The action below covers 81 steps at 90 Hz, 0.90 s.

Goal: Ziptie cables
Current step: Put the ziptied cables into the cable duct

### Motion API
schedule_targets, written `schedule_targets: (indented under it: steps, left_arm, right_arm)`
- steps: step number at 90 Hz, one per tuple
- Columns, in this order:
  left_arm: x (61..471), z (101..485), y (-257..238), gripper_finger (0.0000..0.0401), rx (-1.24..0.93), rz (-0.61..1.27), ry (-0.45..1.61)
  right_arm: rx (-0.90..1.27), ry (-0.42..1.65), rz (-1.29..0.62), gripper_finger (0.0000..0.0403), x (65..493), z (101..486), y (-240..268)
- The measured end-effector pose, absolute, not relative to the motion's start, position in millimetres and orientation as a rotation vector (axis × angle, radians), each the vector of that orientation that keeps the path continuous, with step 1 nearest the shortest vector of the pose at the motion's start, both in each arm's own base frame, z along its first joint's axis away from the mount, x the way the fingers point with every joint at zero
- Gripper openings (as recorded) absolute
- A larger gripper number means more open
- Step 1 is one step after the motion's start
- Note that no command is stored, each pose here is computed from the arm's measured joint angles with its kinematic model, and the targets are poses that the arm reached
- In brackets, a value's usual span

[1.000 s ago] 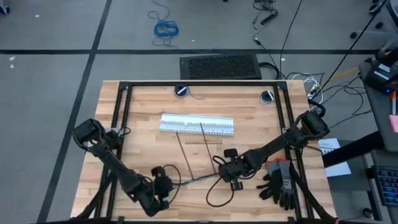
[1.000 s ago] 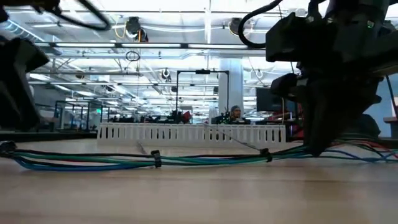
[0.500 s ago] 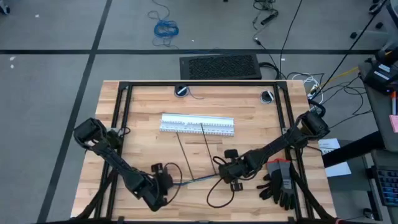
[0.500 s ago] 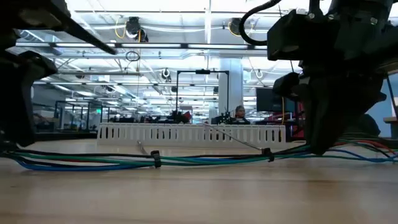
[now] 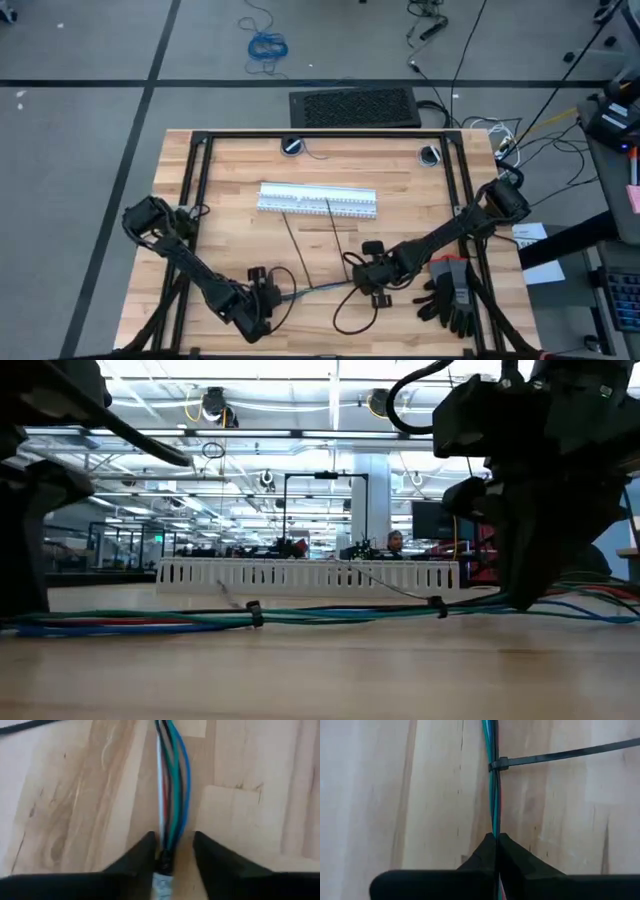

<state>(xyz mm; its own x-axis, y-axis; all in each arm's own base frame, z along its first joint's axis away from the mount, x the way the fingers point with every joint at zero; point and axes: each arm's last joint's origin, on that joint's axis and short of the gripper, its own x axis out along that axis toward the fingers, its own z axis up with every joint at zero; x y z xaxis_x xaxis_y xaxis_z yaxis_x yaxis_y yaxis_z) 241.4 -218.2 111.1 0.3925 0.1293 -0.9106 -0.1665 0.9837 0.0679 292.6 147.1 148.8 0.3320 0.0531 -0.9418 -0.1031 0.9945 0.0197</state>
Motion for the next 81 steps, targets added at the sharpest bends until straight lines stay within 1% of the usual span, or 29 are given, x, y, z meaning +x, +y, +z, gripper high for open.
schedule_targets:
  steps: [5, 9, 27, 48, 58, 66, 81]
  left_arm:
    - [241.3, 110.7, -217.5, 0.003, -0.031, 0.191, 1.156]
    - [241.1, 110.6, -217.2, 0.0015, -0.026, 0.192, 1.156]
    - [242.5, 114.6, -217.7, 0.0005, 0.008, 0.227, 1.149]
    - [243.1, 134.2, -211.0, 0.0001, 0.218, 0.38, 1.17]
    - [246.9, 149.1, -211.4, 0.0, 0.239, 0.424, 1.169]
    - [247.1, 159.0, -209.4, 0.0, 0.266, 0.474, 1.181]
    - [250.4, 181.9, -210.0, 0.0, 0.321, 0.547, 1.13]
  right_arm:
    - [-0.048, 1.228, 0.103, 0.0002, 292.6, 148.8, 147.1]
    - [-0.05, 1.228, 0.104, 0.0002, 292.6, 148.8, 147.1]
    - [-0.092, 1.207, 0.05, 0.0001, 292.9, 148.9, 145.2]
    - [-0.109, 1.177, -0.002, 0.0001, 293.6, 149.4, 145.1]
    - [-0.122, 1.17, -0.028, 0.0, 292.0, 150.2, 146.5]
    - [-0.156, 1.138, -0.064, 0.0, 293.9, 158.1, 151.3]
    - [-0.257, 1.108, -0.138, 0.0, 296.0, 183.6, 162.8]
